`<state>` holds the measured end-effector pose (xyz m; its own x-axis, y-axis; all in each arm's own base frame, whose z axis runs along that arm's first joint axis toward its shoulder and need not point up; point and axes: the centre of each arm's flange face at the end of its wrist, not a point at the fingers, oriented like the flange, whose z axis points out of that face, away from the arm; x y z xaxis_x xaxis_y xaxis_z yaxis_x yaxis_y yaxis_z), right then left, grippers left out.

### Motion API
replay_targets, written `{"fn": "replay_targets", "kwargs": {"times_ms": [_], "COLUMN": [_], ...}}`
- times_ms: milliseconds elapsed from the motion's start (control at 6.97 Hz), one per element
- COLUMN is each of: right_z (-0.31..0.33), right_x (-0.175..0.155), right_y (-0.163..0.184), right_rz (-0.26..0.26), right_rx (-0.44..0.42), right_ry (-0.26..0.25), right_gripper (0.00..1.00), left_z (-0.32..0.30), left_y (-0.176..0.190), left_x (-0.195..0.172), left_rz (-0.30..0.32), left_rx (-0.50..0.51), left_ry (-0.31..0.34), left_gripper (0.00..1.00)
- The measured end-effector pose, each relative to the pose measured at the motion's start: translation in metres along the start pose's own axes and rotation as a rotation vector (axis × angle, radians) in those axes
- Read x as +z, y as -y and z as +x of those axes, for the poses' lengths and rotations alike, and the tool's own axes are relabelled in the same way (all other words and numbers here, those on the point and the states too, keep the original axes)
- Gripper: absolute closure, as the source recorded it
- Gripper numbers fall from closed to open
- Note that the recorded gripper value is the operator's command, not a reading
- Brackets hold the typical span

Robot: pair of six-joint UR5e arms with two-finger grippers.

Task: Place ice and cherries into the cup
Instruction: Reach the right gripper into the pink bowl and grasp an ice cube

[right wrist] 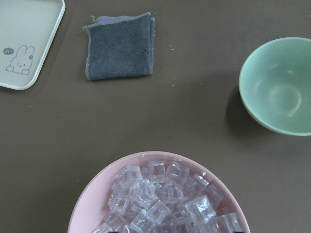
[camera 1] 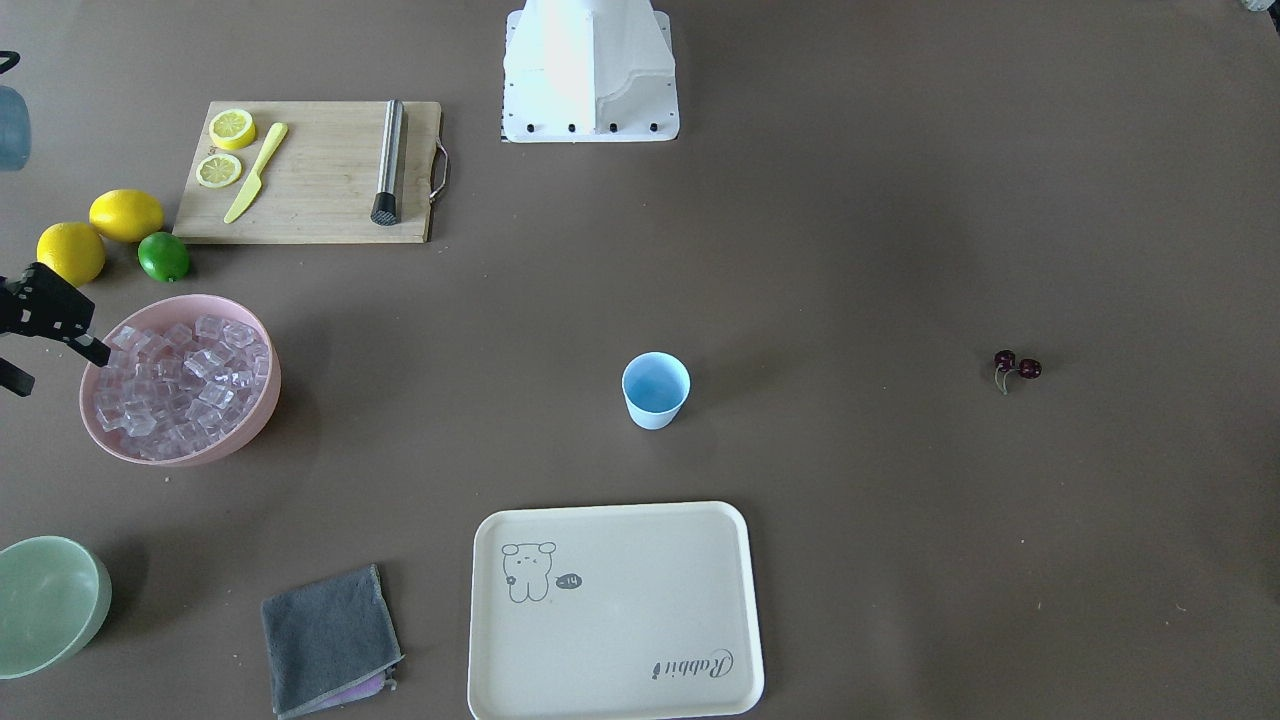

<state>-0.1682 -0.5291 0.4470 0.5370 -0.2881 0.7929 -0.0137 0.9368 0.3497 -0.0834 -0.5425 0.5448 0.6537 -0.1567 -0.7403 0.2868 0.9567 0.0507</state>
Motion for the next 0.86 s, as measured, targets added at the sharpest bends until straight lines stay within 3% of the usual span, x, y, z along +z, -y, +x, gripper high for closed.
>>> {"fn": "replay_targets", "kwargs": {"times_ms": [287,574,861], "right_z": [-0.029,-0.044,-0.039], "right_x": [0.041,0.076,0.1], "right_y": [-0.017,-0.036,-0.047], "right_rz": [-0.062,-0.106,-0.137], "right_rx": [-0.062,-0.112,-0.118], "right_ry": [0.006,-0.015,-0.048], "right_gripper": [0.06,0.15,0.17], "left_z": [0.004,0.006,0.007], "left_y": [0.002,0.003,0.003], "left_x": [-0.002,-0.003,-0.004], "left_rz": [0.004,0.007,0.009], "left_rx": [0.006,0.011,0.014], "left_ry": [-0.003,-0.003,-0.004], "left_gripper": [0.02,0.02,0.02]}}
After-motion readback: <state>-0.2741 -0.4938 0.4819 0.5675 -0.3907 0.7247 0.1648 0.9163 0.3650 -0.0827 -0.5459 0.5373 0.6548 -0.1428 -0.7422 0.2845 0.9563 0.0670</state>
